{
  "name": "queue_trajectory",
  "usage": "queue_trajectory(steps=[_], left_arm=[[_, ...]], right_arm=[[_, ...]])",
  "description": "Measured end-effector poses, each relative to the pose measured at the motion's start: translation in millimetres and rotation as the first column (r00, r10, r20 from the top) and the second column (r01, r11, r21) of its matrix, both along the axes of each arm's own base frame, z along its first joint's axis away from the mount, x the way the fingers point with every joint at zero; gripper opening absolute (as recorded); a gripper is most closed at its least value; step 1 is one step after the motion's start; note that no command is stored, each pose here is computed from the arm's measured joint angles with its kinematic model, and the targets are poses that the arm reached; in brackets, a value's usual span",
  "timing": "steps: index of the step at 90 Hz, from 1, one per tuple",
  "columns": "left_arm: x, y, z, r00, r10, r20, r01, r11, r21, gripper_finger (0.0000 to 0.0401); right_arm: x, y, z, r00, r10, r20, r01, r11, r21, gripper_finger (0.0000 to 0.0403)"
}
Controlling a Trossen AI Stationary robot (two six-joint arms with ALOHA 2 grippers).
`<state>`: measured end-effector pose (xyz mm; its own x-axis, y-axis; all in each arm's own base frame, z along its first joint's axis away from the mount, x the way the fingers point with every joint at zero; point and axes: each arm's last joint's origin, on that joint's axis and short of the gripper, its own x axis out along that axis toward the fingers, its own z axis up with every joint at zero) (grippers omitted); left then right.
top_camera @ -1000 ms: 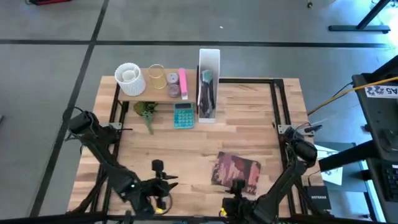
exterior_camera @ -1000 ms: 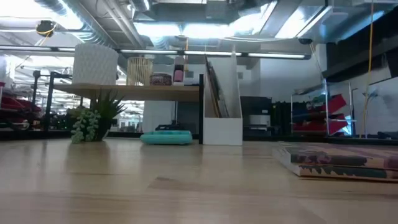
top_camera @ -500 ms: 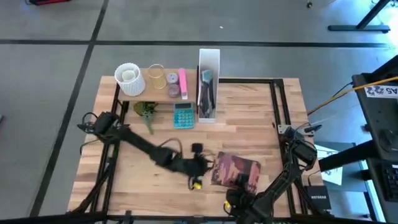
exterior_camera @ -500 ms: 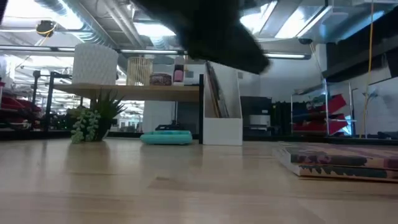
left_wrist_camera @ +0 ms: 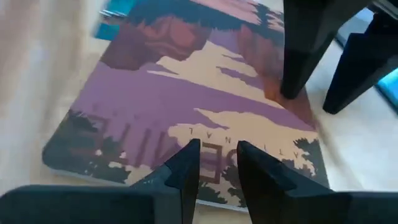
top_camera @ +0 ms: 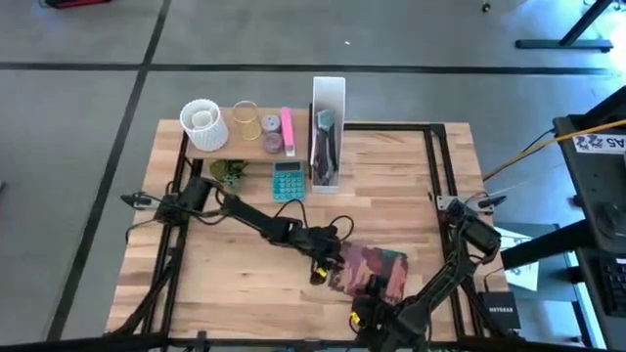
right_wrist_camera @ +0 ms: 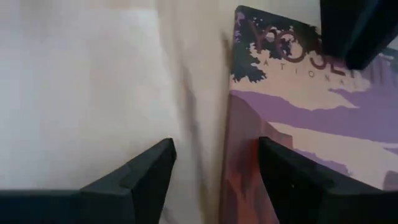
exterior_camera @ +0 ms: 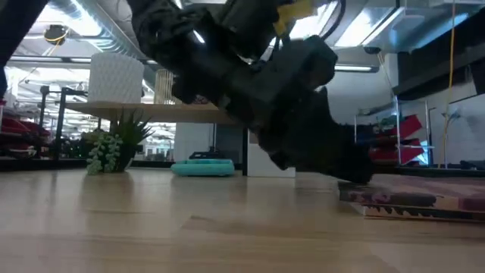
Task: Stock shelves
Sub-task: Put the purple book into the white bookshelf
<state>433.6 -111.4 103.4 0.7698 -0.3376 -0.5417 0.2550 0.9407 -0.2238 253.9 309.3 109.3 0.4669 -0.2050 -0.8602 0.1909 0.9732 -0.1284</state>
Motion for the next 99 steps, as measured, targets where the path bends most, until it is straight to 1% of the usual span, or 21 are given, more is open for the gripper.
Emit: queue_trajectory(steps=[3, 13, 19, 24, 38, 49, 62, 70, 81, 90, 99], left_arm=[[-2, -5, -1, 1.0, -0.014, -0.015, 0.014, 1.0, -0.01, 0.009], [-7, -21, -1, 0.998, -0.041, -0.041, 0.039, 0.998, -0.048, 0.009], [-10, -30, -1, 0.997, -0.059, -0.046, 0.057, 0.997, -0.055, 0.009], [-13, -38, -2, 0.996, -0.073, -0.054, 0.069, 0.995, -0.067, 0.009], [-18, -50, -2, 0.993, -0.093, -0.075, 0.086, 0.992, -0.097, 0.009], [-21, -56, -4, 0.99, -0.106, -0.087, 0.098, 0.99, -0.1, 0.009], [-24, -62, -5, 0.989, -0.116, -0.092, 0.106, 0.989, -0.107, 0.009], [-25, -65, -5, 0.987, -0.128, -0.093, 0.118, 0.987, -0.111, 0.009], [-27, -68, -5, 0.985, -0.139, -0.098, 0.127, 0.984, -0.123, 0.009], [-27, -70, -5, 0.985, -0.143, -0.099, 0.13, 0.983, -0.128, 0.009], [-28, -71, -5, 0.981, -0.166, -0.095, 0.151, 0.977, -0.148, 0.009]], right_arm=[[2, 3, 2, 1.0, 0.014, 0.004, -0.014, 1.0, 0.022, 0.0216], [7, 10, 9, 0.998, 0.065, 0.01, -0.066, 0.998, 0.023, 0.0216], [9, 13, 12, 0.996, 0.088, 0.013, -0.089, 0.995, 0.034, 0.0216], [10, 13, 13, 0.996, 0.091, 0.009, -0.091, 0.995, 0.042, 0.0216], [9, 12, 11, 0.995, 0.097, -0.001, -0.097, 0.995, 0.021, 0.0216], [9, 12, 9, 0.99, 0.141, -0.007, -0.141, 0.99, -0.028, 0.0216], [9, 10, 7, 0.976, 0.215, -0.024, -0.216, 0.97, -0.111, 0.0216], [9, 9, 5, 0.973, 0.231, -0.022, -0.231, 0.958, -0.167, 0.0216], [9, 8, 2, 0.973, 0.231, -0.021, -0.23, 0.95, -0.21, 0.0215], [9, 7, 1, 0.974, 0.225, -0.008, -0.221, 0.948, -0.229, 0.0196], [9, 6, 0, 0.975, 0.223, 0.0, -0.216, 0.944, -0.248, 0.0159]])
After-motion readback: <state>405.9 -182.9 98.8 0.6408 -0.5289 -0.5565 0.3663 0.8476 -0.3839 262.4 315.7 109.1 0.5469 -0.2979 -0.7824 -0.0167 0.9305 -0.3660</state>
